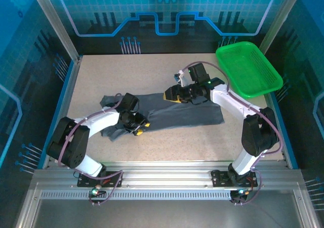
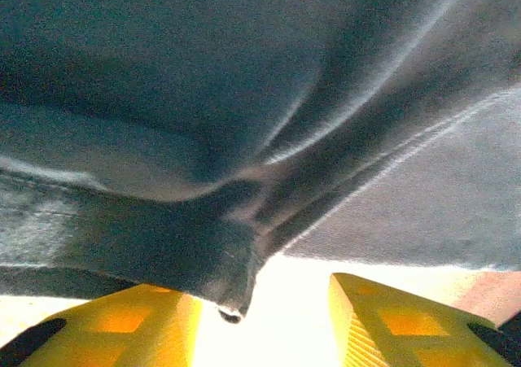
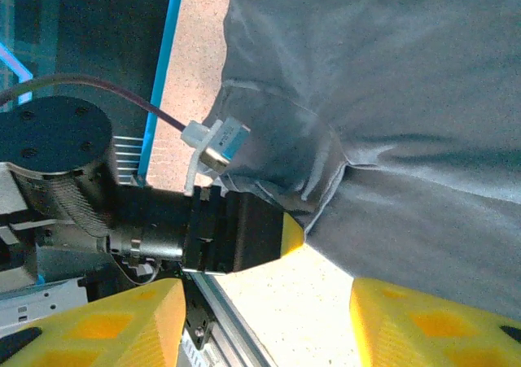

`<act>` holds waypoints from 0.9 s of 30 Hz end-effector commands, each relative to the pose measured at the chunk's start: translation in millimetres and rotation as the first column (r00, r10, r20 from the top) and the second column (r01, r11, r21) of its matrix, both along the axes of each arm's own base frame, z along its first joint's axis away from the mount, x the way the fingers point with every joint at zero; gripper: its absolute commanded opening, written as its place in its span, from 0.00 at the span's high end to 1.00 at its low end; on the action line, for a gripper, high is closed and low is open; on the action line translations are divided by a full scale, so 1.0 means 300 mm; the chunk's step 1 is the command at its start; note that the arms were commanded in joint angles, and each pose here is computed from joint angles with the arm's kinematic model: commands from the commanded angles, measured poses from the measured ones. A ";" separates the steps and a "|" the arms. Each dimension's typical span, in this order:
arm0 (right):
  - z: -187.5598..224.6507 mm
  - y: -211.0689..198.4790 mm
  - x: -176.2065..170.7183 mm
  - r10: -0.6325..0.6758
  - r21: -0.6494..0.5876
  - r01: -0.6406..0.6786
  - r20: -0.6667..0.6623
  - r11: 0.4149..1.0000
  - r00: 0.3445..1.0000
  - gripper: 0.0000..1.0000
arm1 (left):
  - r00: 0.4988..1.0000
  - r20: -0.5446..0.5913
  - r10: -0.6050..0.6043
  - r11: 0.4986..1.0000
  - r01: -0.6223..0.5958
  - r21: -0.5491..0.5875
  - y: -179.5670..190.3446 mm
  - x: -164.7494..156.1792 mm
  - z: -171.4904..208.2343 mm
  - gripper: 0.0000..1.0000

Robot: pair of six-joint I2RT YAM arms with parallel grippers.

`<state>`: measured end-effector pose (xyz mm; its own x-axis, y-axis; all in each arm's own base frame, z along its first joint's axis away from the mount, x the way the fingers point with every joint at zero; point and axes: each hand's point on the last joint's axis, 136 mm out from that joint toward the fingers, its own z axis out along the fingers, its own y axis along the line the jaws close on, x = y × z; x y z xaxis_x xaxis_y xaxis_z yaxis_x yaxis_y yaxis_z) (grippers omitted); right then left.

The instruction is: Fold and stack the t-shirts

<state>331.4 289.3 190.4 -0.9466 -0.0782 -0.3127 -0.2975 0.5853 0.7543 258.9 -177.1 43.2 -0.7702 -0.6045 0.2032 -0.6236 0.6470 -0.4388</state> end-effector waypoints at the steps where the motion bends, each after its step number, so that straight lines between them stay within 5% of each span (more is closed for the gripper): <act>1: -0.020 -0.013 -0.014 0.002 -0.007 -0.003 -0.014 1.000 1.000 0.43 | 0.996 0.081 0.045 0.996 -0.039 -0.077 -0.017 0.049 0.126 0.56; 6: -0.030 -0.019 -0.022 -0.002 -0.011 0.001 -0.021 1.000 1.000 0.43 | 0.998 0.040 0.046 0.999 -0.047 0.026 0.089 0.010 0.126 0.54; 12: -0.026 -0.020 -0.020 -0.001 -0.010 0.001 -0.019 1.000 1.000 0.43 | 0.955 0.067 -0.290 0.931 0.265 0.252 0.107 0.000 0.130 0.53; 16: -0.019 -0.019 -0.020 0.000 -0.003 -0.001 -0.016 1.000 1.000 0.43 | 0.769 0.091 -0.633 0.711 0.531 0.461 0.045 0.008 0.144 0.54; 20: 0.027 -0.013 -0.017 -0.003 0.051 0.003 -0.001 0.999 1.000 0.43 | 0.592 0.053 -0.804 0.504 0.631 0.590 0.000 -0.010 0.124 0.53; 24: 0.051 -0.029 -0.005 -0.033 0.072 0.033 -0.002 0.997 0.999 0.43 | 0.503 -0.044 -0.863 0.348 0.656 0.670 0.011 -0.023 0.068 0.51; 27: 0.063 -0.041 0.002 -0.046 0.086 0.046 -0.003 0.995 0.999 0.43 | 0.461 -0.072 -0.885 0.284 0.655 0.700 0.004 -0.023 0.041 0.50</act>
